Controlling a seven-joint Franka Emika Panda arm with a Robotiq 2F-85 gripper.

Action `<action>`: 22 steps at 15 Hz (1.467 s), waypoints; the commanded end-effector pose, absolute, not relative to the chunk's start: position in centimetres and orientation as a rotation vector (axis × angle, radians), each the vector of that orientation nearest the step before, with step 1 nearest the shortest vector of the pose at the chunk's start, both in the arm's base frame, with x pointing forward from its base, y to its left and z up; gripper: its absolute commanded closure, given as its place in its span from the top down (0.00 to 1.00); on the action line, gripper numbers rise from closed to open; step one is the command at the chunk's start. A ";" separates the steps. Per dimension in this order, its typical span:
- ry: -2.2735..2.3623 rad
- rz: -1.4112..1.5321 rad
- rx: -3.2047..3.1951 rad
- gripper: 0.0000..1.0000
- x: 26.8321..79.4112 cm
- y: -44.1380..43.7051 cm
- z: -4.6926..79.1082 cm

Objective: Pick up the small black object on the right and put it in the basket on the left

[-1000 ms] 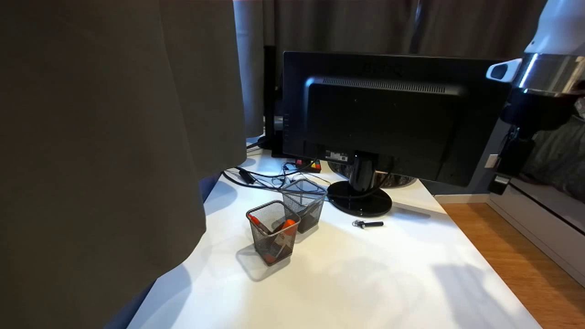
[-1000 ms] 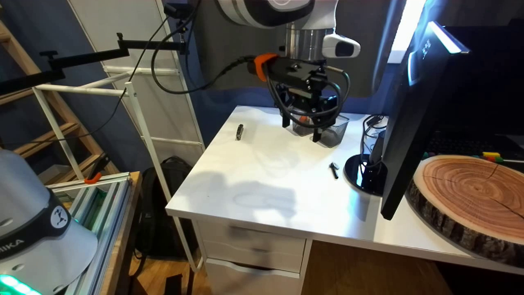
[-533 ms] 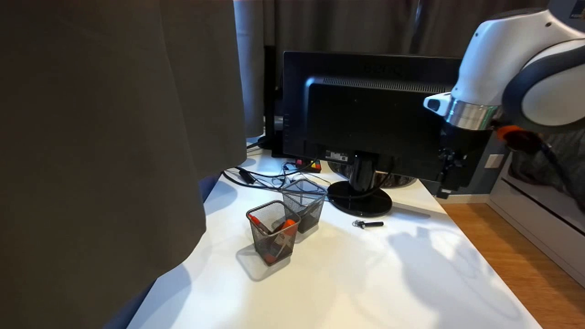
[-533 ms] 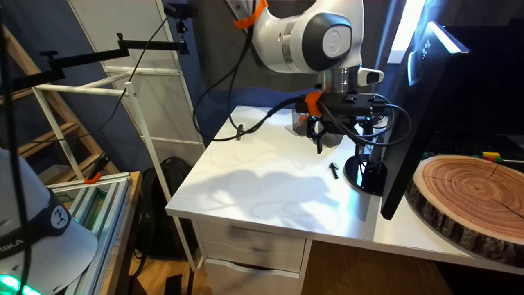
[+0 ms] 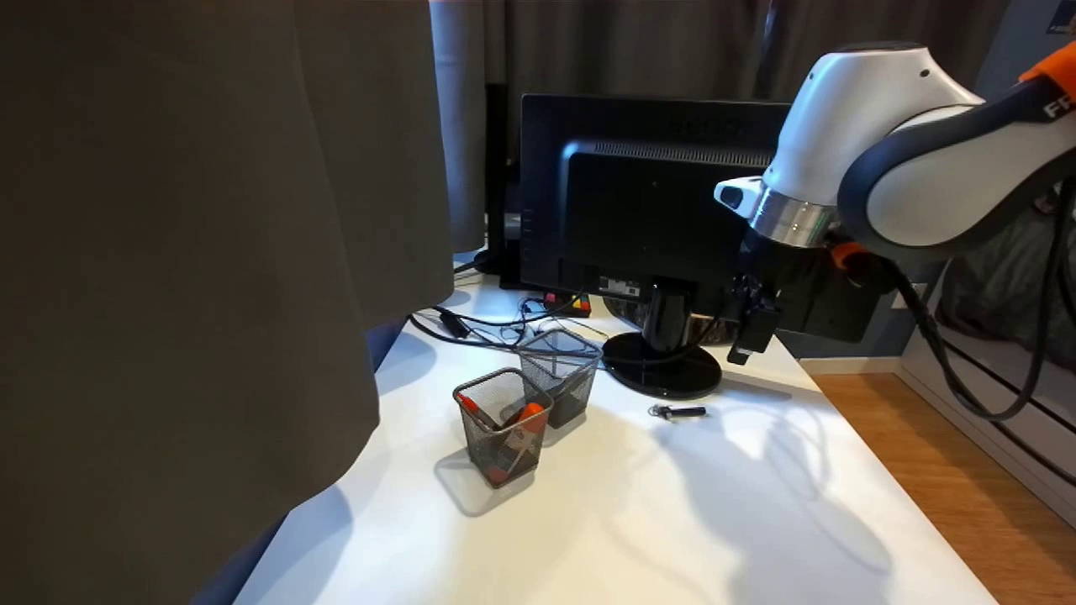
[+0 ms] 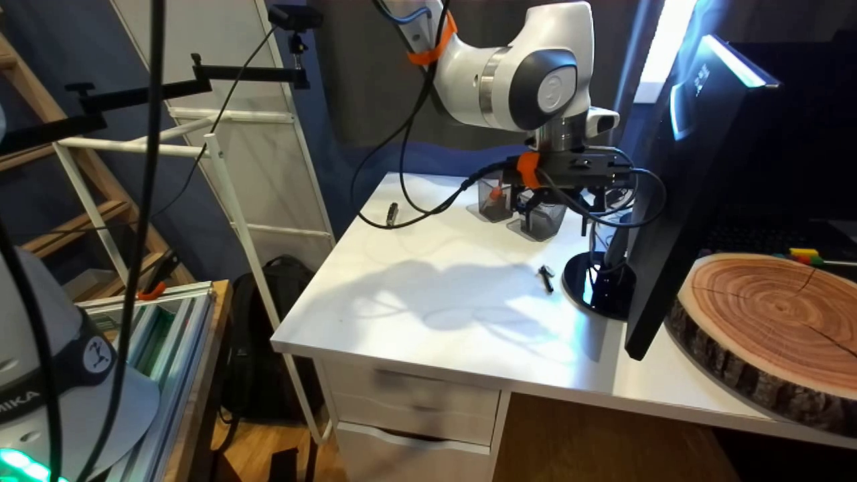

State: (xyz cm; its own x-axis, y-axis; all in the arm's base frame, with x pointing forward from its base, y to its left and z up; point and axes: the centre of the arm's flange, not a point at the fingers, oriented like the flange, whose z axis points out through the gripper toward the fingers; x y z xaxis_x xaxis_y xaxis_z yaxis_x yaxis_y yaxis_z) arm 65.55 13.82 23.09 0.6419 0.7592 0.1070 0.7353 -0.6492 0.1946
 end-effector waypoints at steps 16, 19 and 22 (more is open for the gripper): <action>1.287 0.160 2.770 0.88 69.9 16.8 11.0; 1.290 0.166 2.787 0.83 70.2 16.3 10.2; 1.290 0.171 2.793 0.78 70.2 15.7 9.4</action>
